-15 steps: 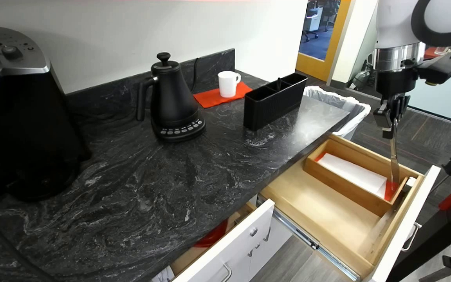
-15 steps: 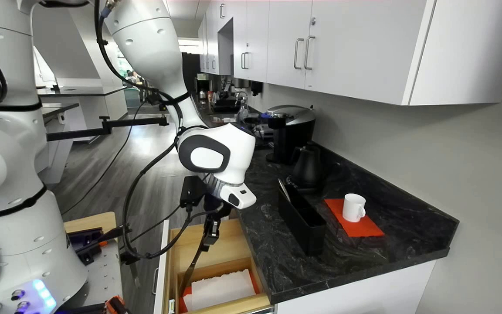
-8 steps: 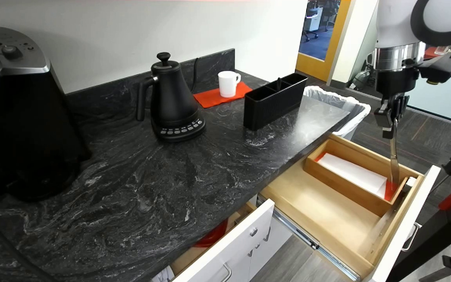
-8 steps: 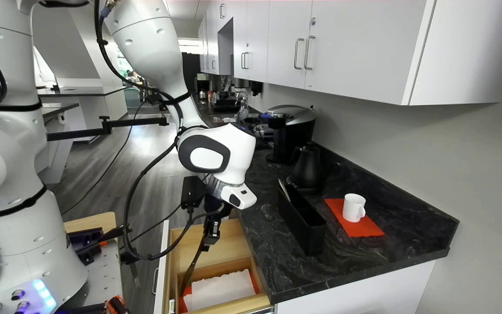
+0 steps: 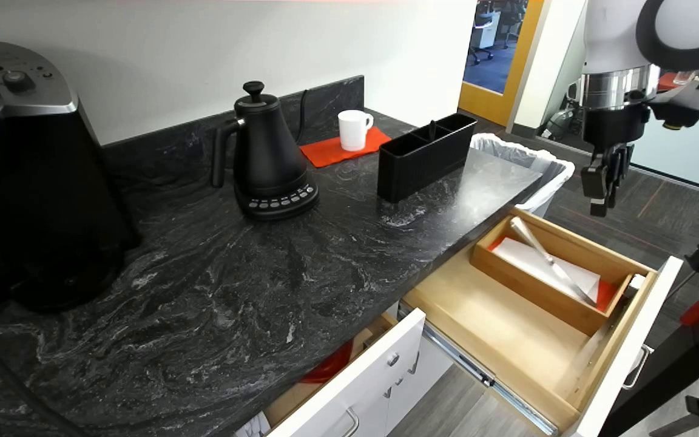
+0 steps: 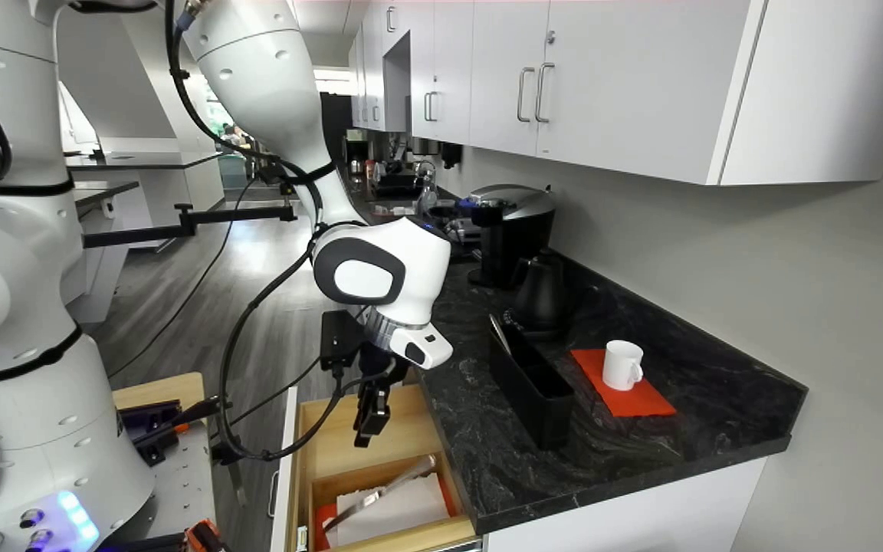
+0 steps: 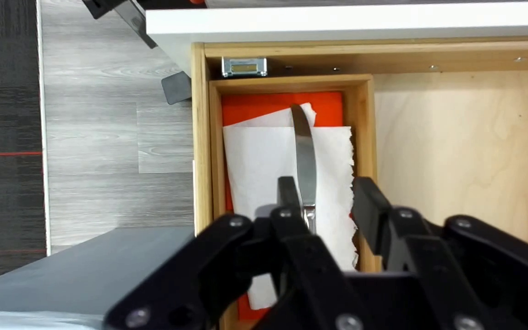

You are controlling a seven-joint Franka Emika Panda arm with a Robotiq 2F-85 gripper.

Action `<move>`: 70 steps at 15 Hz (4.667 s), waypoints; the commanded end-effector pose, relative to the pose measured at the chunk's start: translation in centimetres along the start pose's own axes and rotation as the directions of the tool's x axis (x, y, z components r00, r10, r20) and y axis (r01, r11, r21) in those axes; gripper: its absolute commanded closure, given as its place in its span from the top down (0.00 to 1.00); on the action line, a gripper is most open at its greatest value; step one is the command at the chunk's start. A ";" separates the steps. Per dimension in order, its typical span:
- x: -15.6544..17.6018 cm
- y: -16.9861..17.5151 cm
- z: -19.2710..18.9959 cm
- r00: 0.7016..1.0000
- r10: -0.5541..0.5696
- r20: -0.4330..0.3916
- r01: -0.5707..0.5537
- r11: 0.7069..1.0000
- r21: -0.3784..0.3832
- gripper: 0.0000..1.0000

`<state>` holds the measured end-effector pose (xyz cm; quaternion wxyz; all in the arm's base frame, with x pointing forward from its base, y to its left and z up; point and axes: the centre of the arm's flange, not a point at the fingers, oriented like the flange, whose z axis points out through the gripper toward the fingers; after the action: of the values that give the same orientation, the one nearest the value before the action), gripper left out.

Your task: Take the butter knife from the cutlery holder followed by the fork

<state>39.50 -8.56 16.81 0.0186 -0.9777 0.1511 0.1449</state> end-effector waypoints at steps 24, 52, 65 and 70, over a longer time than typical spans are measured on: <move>-0.1 1.7 -2.4 0.985 0.020 -0.171 -0.016 1.000 0.025 1.00; 5.1 -7.8 -10.0 0.528 -0.630 -0.569 0.519 0.770 -0.371 1.00; 5.2 -6.0 -12.1 0.465 -0.651 -0.600 0.478 0.755 -0.449 1.00; 4.4 -5.9 -11.8 0.391 -0.698 -0.599 0.547 0.700 -0.459 1.00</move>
<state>49.68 -5.86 26.72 -0.0979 -0.9363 -0.2183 -0.2571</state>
